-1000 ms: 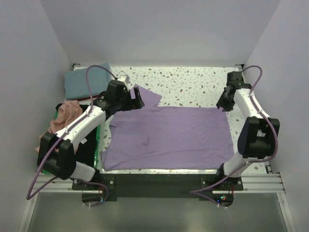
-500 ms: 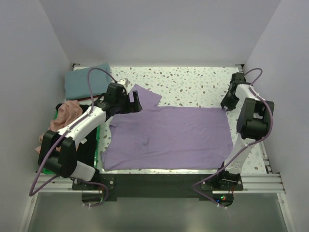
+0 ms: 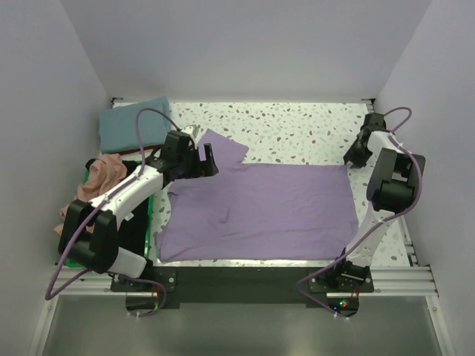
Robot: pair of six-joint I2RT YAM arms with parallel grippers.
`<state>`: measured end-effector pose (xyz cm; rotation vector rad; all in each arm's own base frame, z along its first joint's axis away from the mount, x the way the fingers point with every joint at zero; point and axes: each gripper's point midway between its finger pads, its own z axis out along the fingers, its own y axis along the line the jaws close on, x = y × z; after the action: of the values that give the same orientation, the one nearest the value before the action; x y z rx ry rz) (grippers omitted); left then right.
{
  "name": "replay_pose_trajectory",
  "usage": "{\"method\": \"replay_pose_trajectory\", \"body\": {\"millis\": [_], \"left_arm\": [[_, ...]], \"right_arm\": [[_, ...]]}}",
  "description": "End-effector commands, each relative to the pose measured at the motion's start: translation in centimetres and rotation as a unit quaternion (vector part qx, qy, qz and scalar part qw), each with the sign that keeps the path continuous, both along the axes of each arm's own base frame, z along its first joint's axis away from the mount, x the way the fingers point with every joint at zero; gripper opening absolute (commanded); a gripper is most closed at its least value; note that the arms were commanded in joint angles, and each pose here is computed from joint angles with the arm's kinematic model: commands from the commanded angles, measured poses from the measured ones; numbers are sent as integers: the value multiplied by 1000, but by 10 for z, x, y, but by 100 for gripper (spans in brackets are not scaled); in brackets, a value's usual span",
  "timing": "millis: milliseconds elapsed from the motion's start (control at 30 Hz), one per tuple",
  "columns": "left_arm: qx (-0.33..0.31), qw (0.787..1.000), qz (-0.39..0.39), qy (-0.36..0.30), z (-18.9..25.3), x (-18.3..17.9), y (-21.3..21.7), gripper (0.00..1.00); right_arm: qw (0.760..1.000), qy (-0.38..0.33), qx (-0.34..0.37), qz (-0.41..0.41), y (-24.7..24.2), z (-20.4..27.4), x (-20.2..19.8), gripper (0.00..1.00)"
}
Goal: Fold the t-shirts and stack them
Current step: Fold the tshirt
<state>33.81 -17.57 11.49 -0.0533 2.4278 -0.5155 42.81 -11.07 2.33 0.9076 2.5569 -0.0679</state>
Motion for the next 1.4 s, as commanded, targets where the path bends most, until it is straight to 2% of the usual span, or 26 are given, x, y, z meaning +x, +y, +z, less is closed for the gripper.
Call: {"method": "replay_pose_trajectory", "body": {"millis": [0,300,700,900,1000,1100,1200,1367], "left_arm": [[-14,1000,5,-18,8,0,1,100],[-13,1000,5,-14,4,0,1,100],[-13,1000,2,-11,-1,3,-1,100],[1,1000,1,-14,-4,15,-1,100],[17,1000,4,-19,-4,36,2,100],[43,998,12,-40,1,76,3,100],[69,995,28,-60,4,107,12,100],[97,990,60,-86,-4,169,26,95]], "right_arm": [[999,-31,17,1,2,6,10,32],[998,-35,44,4,9,4,12,32],[999,-4,42,3,11,-12,-6,31],[999,-4,45,6,12,-13,-5,21],[999,-3,50,6,13,-12,-6,12],[999,-1,49,7,13,-11,-7,4],[999,-1,51,9,15,-10,-8,0],[998,2,54,9,16,-10,-11,0]]}}
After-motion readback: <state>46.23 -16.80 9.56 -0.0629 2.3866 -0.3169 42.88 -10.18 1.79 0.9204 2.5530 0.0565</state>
